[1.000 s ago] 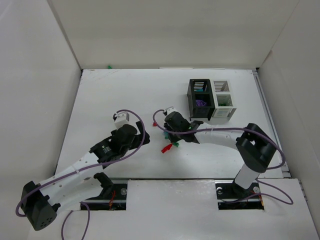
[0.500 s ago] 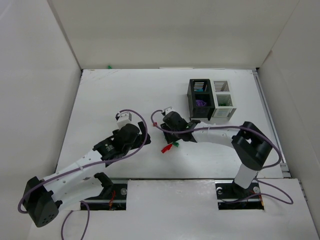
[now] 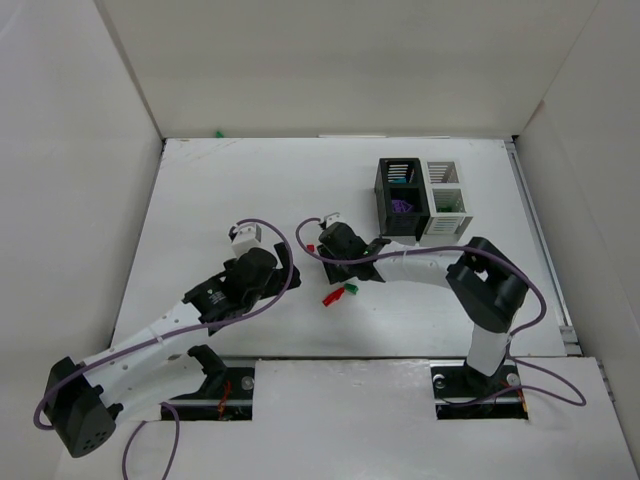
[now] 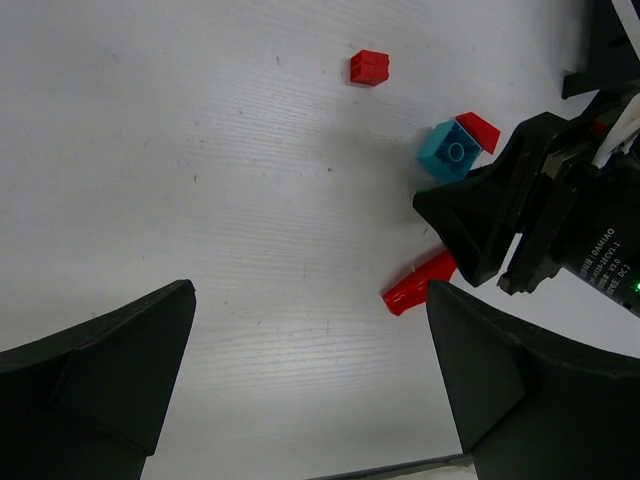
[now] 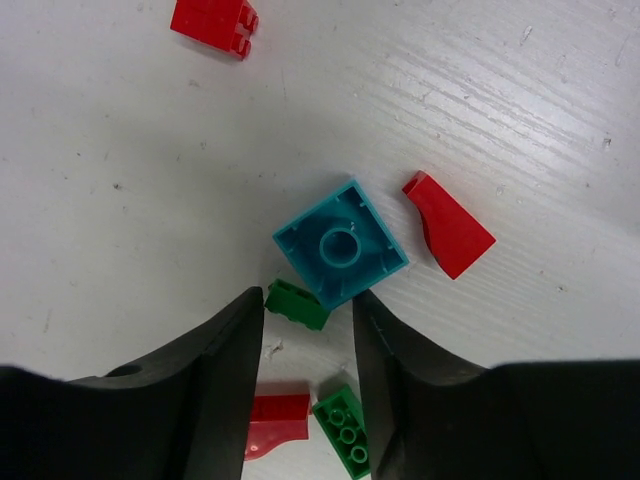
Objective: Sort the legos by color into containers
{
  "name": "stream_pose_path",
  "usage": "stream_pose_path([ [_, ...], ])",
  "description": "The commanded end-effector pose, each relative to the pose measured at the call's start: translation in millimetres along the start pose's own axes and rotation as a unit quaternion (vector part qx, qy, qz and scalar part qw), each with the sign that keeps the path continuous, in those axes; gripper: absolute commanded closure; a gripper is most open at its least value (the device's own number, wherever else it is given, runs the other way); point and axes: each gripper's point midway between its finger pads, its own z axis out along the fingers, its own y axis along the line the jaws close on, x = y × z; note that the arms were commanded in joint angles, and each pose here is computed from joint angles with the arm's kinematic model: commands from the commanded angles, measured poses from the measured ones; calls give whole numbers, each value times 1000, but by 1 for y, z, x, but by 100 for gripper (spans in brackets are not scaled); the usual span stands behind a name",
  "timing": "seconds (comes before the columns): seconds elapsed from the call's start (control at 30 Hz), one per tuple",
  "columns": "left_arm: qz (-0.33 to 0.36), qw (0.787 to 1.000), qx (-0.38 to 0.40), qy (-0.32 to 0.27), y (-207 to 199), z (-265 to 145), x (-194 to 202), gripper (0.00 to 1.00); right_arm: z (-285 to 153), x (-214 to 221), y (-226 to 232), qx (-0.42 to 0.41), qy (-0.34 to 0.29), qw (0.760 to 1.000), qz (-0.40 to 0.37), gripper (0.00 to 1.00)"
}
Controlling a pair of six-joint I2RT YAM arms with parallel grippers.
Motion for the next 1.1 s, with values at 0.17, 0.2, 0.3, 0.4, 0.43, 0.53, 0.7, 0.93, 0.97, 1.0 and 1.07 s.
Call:
stream_pose_path([
  [0.17, -11, 1000, 5, -18, -4, -5, -12, 0, 2, -5, 6, -2, -12, 1000, 16, 62],
  [0.2, -9, 1000, 1, -16, -2, -5, -10, 0, 2, -4, 10, -5, -11, 1000, 18, 64],
  [0.3, -9, 1000, 1, -16, -2, -5, -10, 0, 0, -2, 9, -4, -11, 1000, 22, 68],
  [0.4, -11, 1000, 5, -18, -3, -7, -12, 0, -9, -8, 10, -9, -21, 999, 30, 71],
  [0.43, -11, 1000, 5, -18, -3, -7, -12, 0, -12, -12, 11, -12, -26, 999, 32, 71],
  [0.53, -11, 1000, 5, -18, -3, -7, -12, 0, -30, -19, 14, -21, -40, 998, 32, 72],
  [0.7, -13, 1000, 9, -22, -6, -7, -14, 0, -71, -48, 10, -27, -88, 995, 39, 72],
  [0.93, 6, 1000, 17, -23, -16, 2, -17, 0, -102, -74, -24, 60, -126, 989, 43, 72],
  [0.97, 11, 1000, 20, -19, -17, 2, -16, 0, -108, -79, -37, 85, -131, 986, 49, 72],
  [1.0, 8, 999, 24, -23, -22, 3, -19, 0, -108, -84, -53, 100, -131, 984, 63, 72],
  [1.07, 17, 999, 25, -22, -25, 7, -22, 0, -119, -100, -73, 106, -150, 978, 95, 73],
])
